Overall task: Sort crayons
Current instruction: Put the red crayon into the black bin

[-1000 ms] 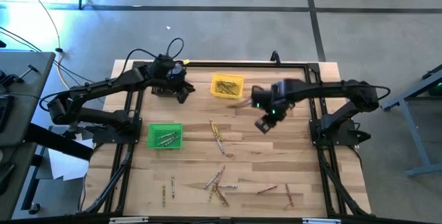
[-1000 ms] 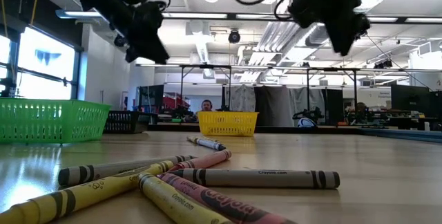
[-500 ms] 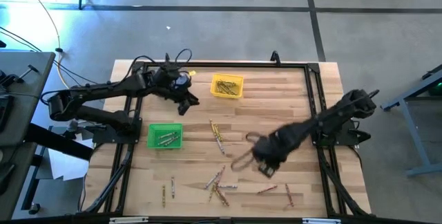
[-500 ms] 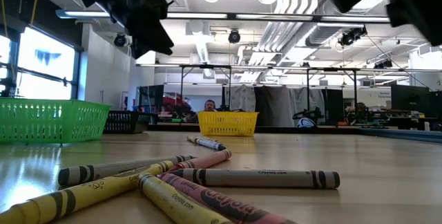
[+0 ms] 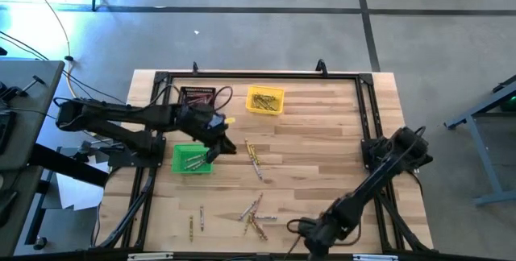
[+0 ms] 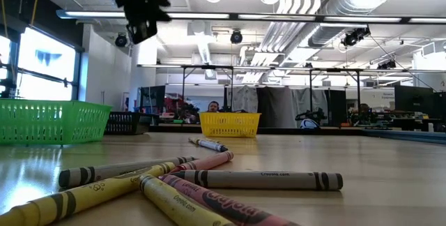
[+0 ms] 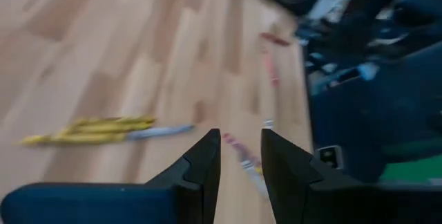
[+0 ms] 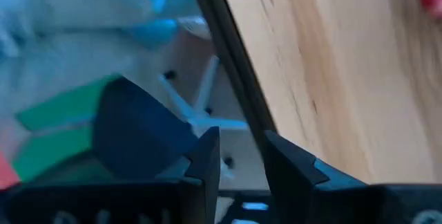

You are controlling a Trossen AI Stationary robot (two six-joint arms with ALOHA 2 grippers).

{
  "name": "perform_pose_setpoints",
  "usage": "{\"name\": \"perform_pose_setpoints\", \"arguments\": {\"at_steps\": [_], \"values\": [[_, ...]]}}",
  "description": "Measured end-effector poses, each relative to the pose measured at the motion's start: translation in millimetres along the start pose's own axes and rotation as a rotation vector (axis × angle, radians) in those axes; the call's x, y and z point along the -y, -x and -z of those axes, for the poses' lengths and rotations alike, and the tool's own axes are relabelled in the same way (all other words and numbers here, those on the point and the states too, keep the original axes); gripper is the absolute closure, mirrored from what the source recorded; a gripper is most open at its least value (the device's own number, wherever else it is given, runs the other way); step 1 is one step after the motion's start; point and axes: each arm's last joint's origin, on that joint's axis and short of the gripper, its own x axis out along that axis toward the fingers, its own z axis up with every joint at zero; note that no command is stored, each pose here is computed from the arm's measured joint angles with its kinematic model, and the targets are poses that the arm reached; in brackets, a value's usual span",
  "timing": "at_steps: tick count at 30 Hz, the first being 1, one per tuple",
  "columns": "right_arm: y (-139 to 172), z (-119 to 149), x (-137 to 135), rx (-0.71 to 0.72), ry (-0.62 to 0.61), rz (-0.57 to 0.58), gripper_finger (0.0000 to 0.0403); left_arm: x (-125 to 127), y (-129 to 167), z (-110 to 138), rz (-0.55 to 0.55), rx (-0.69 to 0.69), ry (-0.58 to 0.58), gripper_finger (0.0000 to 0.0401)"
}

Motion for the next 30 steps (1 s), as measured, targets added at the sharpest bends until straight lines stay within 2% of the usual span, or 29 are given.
{"name": "perform_pose_setpoints", "arguments": {"at_steps": [7, 12, 20, 30], "values": [[-11.1, 6.3, 18.5, -0.044, 0.091, 0.192, 0.0308, 33.8, -5.2, -1.4, 0.165, 0.096, -0.045, 0.0311], [-7.2, -4.5, 26.8, -0.007, 0.141, 0.259, 0.0308, 45.7, -5.4, -1.9, 0.228, 0.135, -0.078, 0.0311], [-0.7, -17.6, 39.5, -0.031, 0.275, 0.344, 0.0308, 47.5, -5.8, -1.5, 0.199, 0.159, -0.069, 0.0311], [0.6, -25.9, 45.4, -0.061, 0.47, 0.344, 0.0308, 46.2, -5.9, -2.5, 0.153, 0.19, -0.064, 0.0311]]}}
